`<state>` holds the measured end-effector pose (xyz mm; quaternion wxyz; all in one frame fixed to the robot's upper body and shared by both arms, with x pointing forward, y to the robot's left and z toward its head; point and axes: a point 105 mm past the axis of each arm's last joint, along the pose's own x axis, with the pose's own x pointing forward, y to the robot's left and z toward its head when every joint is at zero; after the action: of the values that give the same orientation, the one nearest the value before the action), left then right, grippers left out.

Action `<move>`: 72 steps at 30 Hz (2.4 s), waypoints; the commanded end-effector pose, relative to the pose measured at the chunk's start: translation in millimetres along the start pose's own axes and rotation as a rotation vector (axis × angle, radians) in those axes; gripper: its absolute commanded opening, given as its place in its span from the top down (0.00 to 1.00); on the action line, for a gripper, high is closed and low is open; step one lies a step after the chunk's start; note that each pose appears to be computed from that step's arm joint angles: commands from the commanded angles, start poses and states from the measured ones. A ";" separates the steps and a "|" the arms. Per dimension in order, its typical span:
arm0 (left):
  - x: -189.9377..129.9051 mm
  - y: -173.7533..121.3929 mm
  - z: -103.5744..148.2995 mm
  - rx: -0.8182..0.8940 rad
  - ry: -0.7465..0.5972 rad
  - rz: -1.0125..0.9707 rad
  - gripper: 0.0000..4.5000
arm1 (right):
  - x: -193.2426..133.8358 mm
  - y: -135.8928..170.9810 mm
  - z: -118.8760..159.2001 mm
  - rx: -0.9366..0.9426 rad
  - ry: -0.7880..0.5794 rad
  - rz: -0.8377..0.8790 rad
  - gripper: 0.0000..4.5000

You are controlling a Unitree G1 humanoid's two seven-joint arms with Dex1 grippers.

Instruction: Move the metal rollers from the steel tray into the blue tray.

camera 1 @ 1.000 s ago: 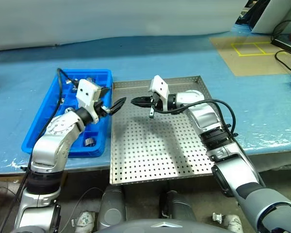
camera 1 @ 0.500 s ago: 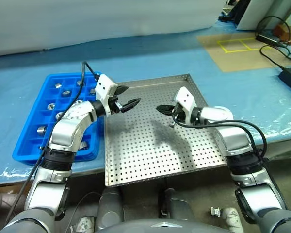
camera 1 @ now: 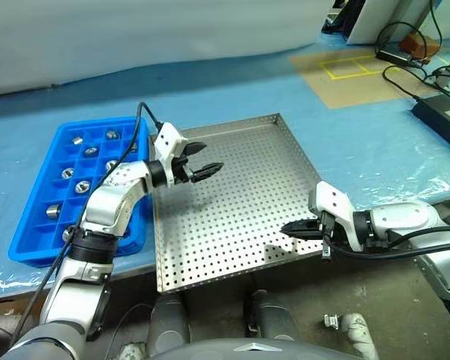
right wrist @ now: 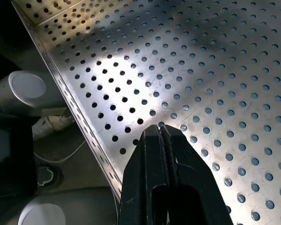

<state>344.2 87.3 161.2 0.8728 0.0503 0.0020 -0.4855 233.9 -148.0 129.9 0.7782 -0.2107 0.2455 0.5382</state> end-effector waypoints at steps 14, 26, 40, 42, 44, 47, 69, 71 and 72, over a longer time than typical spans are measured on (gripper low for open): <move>-11.9 0.2 7.6 0.026 -0.008 0.057 0.11 | 6.1 -8.2 58.3 -0.094 -0.010 -0.111 1.00; -9.5 -3.7 -3.1 0.018 0.003 0.116 0.11 | 18.3 -15.4 79.1 -0.154 -0.106 -0.204 1.00; -15.7 17.6 5.8 0.030 -0.047 0.311 0.11 | 46.5 -147.7 52.0 -0.179 -0.219 -0.638 1.00; -19.2 21.6 5.4 0.033 -0.048 0.345 0.11 | 66.1 -159.1 50.5 -0.155 -0.243 -0.655 1.00; -23.1 25.4 5.4 0.031 -0.048 0.379 0.11 | 89.2 -166.1 50.6 -0.123 -0.254 -0.663 1.00; -28.1 31.4 4.4 0.044 -0.036 0.421 0.11 | 114.2 -169.5 61.7 -0.150 -0.258 -0.677 1.00; -51.6 44.5 11.4 0.055 -0.070 0.534 0.11 | 106.6 -148.5 110.7 -0.135 -0.458 -0.530 1.00; -52.0 45.8 12.8 0.054 -0.084 0.547 0.11 | 105.2 -148.7 113.9 -0.132 -0.468 -0.532 1.00; -51.7 46.0 13.5 0.055 -0.089 0.550 0.11 | 105.1 -148.7 115.4 -0.131 -0.471 -0.533 1.00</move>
<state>355.8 151.1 166.8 0.9688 0.0481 -0.0315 -0.2409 424.0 -57.5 143.6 0.9117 -0.1946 -0.0026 0.3618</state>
